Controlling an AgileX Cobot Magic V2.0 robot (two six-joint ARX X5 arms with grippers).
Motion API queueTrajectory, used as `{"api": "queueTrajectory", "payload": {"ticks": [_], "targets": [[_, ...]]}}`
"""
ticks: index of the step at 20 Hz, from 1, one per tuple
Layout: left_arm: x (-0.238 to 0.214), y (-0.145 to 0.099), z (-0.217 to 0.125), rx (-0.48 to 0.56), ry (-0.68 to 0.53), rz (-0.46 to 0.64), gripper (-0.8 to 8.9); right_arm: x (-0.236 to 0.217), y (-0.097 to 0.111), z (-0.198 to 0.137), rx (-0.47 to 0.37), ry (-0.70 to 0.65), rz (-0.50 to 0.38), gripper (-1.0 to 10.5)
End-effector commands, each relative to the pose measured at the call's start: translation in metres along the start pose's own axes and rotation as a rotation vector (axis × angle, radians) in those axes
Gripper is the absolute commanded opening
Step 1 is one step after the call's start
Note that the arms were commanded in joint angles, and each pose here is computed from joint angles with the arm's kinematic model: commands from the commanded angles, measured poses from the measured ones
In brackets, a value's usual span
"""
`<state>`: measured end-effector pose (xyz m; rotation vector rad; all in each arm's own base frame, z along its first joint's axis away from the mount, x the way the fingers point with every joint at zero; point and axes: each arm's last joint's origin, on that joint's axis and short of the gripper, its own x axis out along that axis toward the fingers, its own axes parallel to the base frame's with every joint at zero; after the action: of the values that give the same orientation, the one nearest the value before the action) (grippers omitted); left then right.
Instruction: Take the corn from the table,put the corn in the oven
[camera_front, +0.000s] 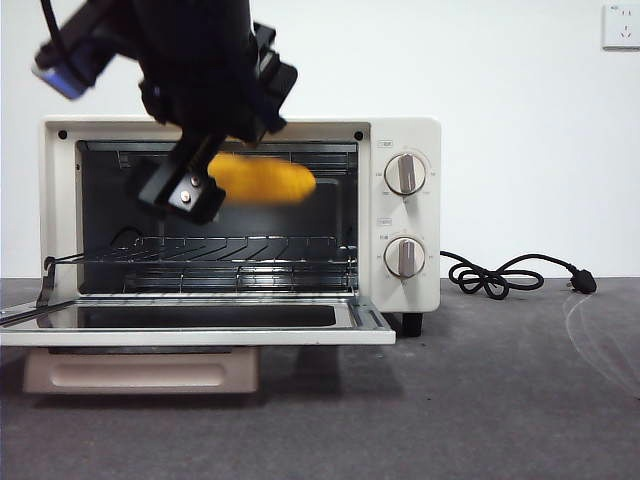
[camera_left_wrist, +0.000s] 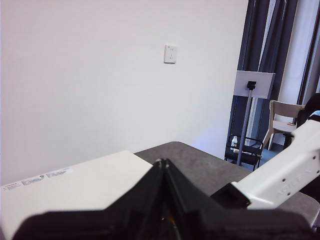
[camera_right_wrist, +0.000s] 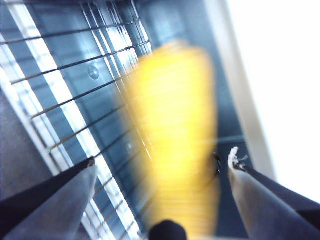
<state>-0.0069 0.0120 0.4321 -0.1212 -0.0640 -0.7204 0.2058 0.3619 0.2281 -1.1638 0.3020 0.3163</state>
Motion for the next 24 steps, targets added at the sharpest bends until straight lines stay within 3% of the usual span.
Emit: {"api": "queueTrajectory", "payload": {"ticks": [1,10,18,20,24], "targets": [[0.0,0.0,0.001,0.012,-0.004,0.0,-0.06,-0.012,-0.007,0.001,0.051,-0.004,0.001,4.4],[0.001,0.001,0.001,0.012,-0.001,0.026,-0.06,-0.056,-0.029,-0.008,0.14,-0.004,0.087,4.4],[0.008,0.001,0.0,0.016,0.023,0.058,-0.06,-0.104,-0.071,-0.019,0.251,-0.069,0.091,4.4],[0.014,0.002,-0.002,0.023,0.059,0.109,-0.06,-0.119,-0.084,-0.024,0.285,-0.094,0.093,4.3],[0.037,0.005,-0.015,0.077,0.245,0.287,-0.06,-0.151,-0.114,-0.042,0.363,-0.143,0.101,2.3]]}}
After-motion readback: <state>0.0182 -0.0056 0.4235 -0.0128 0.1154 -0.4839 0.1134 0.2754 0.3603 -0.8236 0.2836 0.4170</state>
